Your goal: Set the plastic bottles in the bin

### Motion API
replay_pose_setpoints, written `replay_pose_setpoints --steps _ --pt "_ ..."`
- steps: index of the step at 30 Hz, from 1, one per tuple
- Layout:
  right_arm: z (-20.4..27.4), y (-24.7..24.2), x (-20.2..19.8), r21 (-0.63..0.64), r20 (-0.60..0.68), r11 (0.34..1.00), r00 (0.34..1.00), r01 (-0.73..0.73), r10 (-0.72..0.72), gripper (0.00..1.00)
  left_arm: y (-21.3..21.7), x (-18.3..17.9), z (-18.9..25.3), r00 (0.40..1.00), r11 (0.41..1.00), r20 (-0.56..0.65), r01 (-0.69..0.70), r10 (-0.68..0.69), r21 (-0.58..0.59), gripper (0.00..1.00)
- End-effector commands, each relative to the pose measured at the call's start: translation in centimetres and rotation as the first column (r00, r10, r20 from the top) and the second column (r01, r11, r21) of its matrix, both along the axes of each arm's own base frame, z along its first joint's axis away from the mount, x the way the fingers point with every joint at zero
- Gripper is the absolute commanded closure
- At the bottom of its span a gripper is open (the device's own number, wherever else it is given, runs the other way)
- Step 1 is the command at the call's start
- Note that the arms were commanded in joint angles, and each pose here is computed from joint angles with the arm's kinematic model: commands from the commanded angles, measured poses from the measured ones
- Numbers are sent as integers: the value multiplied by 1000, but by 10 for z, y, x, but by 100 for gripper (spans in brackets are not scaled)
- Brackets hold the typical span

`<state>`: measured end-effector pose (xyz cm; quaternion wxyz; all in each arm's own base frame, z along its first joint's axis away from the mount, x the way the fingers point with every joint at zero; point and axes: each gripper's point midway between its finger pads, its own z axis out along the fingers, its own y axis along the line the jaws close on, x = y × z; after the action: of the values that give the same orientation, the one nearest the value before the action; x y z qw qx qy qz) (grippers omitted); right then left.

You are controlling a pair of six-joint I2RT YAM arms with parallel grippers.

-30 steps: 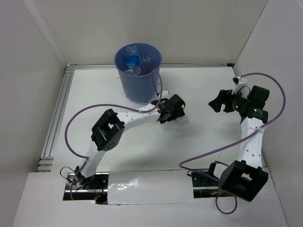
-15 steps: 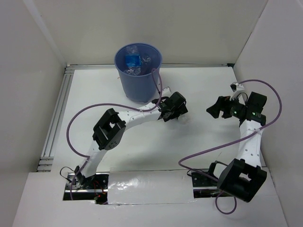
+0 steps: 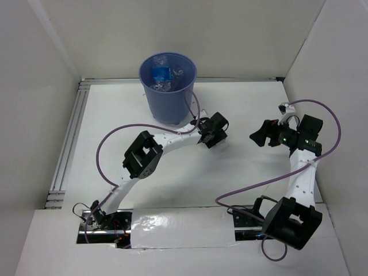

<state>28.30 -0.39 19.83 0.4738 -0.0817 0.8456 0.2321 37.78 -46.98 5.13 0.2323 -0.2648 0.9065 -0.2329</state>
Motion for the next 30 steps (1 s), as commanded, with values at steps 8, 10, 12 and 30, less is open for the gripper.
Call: replay_pose_setpoints --steps 8,10,12,30 --pt "-6 0 -2 -39 25 998 998 -49 50 38 35 -36 57 950 963 159 260 -267 64 96" --pt "-14 0 -5 -53 15 995 996 -85 86 68 26 -36 145 854 922 364 386 -373 38 99" --pt "-19 2 -7 -52 9 993 994 -106 106 82 30 -30 227 738 902 536 416 -411 118 99" --pt "-24 -1 -4 -57 -4 991 993 -120 120 33 246 119 344 676 972 723 -233 142 26 83"
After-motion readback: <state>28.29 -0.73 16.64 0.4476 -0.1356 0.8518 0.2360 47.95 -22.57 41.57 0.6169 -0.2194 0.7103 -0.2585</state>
